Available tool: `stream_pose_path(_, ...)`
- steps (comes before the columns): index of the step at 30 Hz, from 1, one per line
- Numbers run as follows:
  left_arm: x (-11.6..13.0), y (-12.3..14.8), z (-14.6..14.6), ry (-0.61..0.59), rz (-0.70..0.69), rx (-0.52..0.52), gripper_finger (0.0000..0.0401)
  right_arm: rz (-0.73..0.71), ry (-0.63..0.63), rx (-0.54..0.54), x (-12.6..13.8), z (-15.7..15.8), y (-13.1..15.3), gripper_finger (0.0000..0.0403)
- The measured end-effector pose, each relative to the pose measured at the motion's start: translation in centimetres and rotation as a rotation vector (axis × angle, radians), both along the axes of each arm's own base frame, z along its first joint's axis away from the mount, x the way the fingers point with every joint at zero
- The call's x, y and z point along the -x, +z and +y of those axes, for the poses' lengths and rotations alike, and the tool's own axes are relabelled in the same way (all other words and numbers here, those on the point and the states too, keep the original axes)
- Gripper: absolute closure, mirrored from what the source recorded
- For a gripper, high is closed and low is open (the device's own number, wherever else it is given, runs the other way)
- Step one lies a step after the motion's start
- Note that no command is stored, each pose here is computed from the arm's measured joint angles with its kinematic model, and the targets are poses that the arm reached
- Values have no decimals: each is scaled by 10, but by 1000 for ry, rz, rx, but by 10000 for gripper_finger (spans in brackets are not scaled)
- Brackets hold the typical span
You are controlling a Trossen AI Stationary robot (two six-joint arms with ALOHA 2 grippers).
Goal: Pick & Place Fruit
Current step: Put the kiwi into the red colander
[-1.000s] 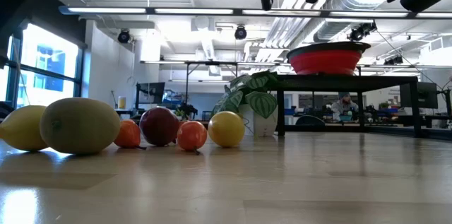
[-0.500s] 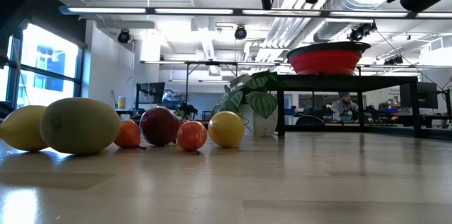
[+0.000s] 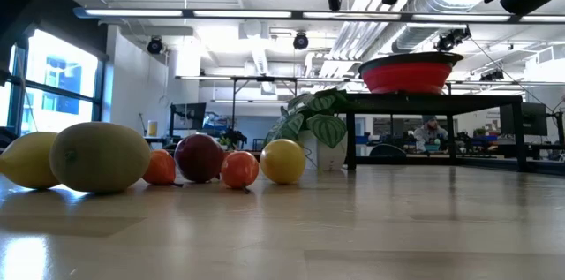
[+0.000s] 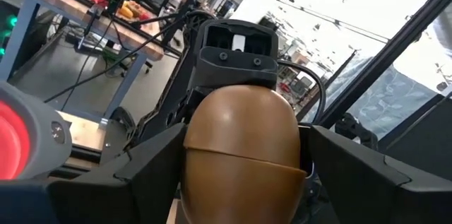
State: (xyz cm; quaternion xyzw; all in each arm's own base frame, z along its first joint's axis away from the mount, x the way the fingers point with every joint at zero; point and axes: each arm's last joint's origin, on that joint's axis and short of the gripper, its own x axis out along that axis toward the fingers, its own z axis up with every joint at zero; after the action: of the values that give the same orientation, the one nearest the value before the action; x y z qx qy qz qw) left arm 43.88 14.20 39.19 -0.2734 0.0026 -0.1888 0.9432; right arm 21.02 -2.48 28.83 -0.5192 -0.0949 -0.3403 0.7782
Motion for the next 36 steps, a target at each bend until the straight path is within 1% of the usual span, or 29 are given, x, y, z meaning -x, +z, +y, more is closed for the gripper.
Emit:
stream_pose_path(2,1,0,3,9,1,0,107,0,-2,-1,0,0,0,97)
stream_pose_path(4,2,0,7,19,0,-3,107,0,-3,-1,0,0,0,88)
stream_pose_path(7,6,0,19,48,-7,-19,106,0,-13,-8,0,0,0,79)
stream_pose_path(12,14,1,38,103,-14,-25,106,-8,-64,-39,1,-2,0,97)
stream_pose_path(14,17,0,45,121,-13,-25,106,-9,-88,-49,2,-3,0,97)
stream_pose_path(18,24,0,60,158,-18,-42,106,-14,-143,-71,3,-10,0,79)
stream_pose_path(20,27,0,67,176,-19,-49,106,-31,-188,-111,5,-16,-1,76)
stream_pose_path(26,33,0,78,203,-18,-50,107,-101,-348,-241,12,-39,-2,97)
stream_pose_path(32,33,0,78,200,-16,-49,107,-165,-481,-398,18,-60,-10,74)
stream_pose_path(36,33,0,78,200,-15,-49,107,-175,-534,-506,20,-73,-20,84)
